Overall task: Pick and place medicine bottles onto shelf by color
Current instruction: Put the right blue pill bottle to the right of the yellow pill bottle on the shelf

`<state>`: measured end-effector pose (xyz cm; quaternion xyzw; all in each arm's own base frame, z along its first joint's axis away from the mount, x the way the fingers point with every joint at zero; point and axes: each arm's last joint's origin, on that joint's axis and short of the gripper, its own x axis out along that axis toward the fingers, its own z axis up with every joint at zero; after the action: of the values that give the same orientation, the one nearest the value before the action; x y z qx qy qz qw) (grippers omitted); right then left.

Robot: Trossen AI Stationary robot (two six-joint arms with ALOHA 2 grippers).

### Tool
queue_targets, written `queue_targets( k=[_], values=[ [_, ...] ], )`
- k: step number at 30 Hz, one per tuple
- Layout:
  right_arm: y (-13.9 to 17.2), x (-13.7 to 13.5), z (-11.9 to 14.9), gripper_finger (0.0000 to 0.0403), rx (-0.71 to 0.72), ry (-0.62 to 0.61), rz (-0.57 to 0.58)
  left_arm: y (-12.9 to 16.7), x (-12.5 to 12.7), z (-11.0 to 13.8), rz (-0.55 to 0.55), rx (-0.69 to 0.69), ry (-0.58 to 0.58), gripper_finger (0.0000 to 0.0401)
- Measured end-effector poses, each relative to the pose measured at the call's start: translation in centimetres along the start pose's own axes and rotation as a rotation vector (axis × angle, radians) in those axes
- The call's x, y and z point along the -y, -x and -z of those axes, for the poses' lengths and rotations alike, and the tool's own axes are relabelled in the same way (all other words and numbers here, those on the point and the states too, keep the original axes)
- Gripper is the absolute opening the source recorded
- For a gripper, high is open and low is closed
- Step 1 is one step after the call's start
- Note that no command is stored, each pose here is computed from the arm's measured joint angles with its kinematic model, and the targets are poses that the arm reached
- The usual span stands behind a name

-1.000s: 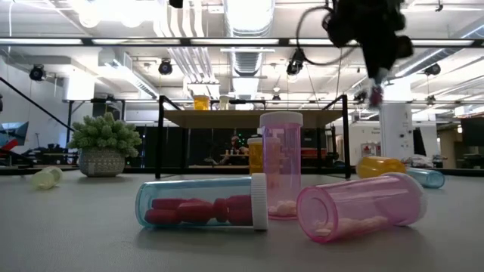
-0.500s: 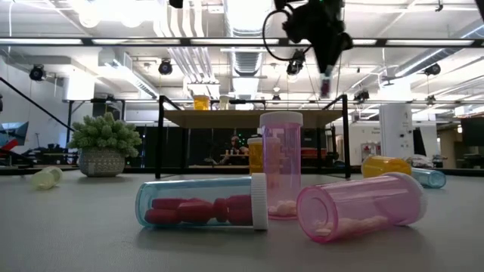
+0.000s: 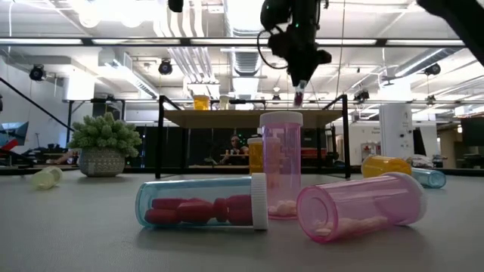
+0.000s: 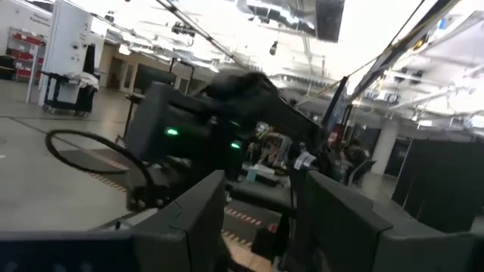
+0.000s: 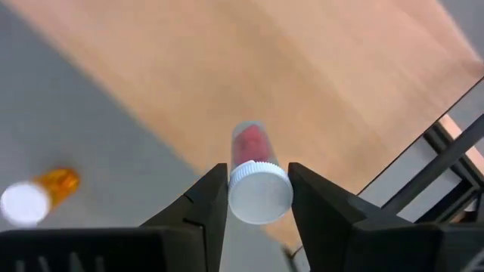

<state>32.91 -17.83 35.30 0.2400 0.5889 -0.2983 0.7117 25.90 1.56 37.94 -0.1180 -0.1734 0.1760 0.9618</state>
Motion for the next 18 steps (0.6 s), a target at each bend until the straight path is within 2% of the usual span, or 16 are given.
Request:
queue_targets(
  k=[5, 9, 13, 18],
  values=[
    [-0.8, 1.8, -1.7, 0.0123, 0.003, -0.067, 0.010, 0.1, 0.0, -0.1, -0.001, -0.004, -0.086, 0.0169],
    [-0.9, 2.9, -2.8, 0.0127, 0.030, -0.103, 0.010, 0.1, 0.0, -0.2, -0.001, -0.003, -0.104, 0.0169],
    [-0.7, 3.7, -3.6, 0.0124, 0.056, -0.125, 0.007, 0.1, 0.0, -0.4, 0.000, 0.004, -0.190, 0.0169],
    [-1.1, 4.8, -4.0, 0.0123, 0.048, -0.142, 0.015, 0.0, -0.1, -0.7, -0.008, 0.016, -0.199, 0.0169]
  ],
)
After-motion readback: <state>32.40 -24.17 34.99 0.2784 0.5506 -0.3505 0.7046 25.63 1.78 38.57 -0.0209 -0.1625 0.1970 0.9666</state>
